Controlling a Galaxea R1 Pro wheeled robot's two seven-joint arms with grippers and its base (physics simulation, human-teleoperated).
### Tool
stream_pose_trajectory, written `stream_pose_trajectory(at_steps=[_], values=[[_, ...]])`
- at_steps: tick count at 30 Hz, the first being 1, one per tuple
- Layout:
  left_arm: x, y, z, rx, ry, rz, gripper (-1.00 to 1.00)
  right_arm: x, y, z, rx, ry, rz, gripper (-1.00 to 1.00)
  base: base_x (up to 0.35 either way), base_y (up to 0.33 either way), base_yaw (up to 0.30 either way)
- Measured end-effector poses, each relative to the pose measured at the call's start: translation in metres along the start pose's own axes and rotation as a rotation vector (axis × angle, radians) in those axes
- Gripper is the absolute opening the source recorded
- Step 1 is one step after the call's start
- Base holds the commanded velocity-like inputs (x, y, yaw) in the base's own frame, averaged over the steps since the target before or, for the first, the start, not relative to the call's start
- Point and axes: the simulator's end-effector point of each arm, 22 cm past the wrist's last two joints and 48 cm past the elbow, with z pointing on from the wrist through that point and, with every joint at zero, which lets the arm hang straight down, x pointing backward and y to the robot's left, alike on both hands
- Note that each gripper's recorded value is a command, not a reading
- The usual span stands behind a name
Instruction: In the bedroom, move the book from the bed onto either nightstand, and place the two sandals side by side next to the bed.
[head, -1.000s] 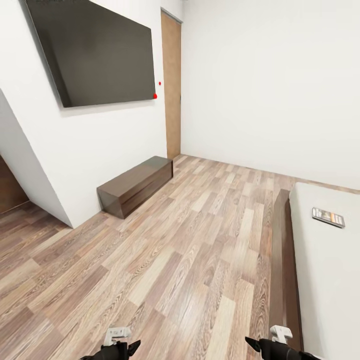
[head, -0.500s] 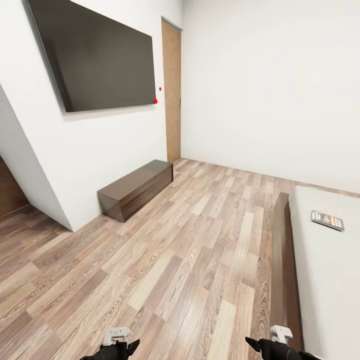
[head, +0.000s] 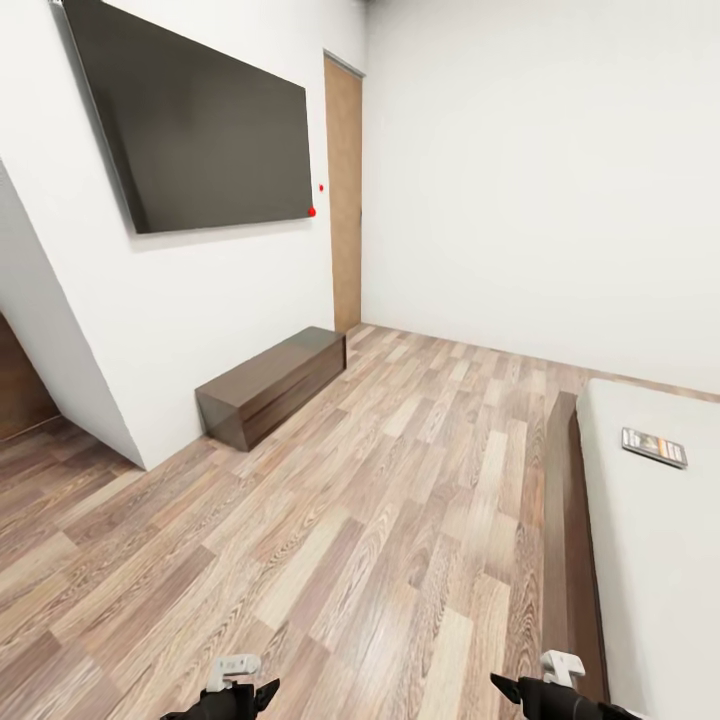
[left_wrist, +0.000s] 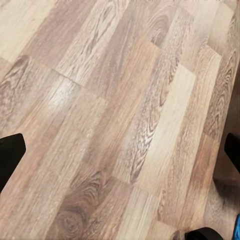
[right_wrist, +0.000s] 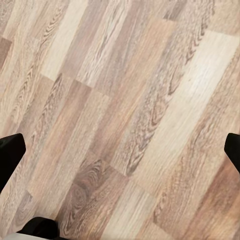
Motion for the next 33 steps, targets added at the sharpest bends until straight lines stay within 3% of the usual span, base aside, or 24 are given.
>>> stream_pose_trajectory(at_steps=[33], values=[[-0.013,-0.004,-0.004,0.006,-0.027,0.010,1.00,-0.012,0.006,-0.005,-0.012,-0.027,-0.008,1.00,0.000,0.000,-0.003]])
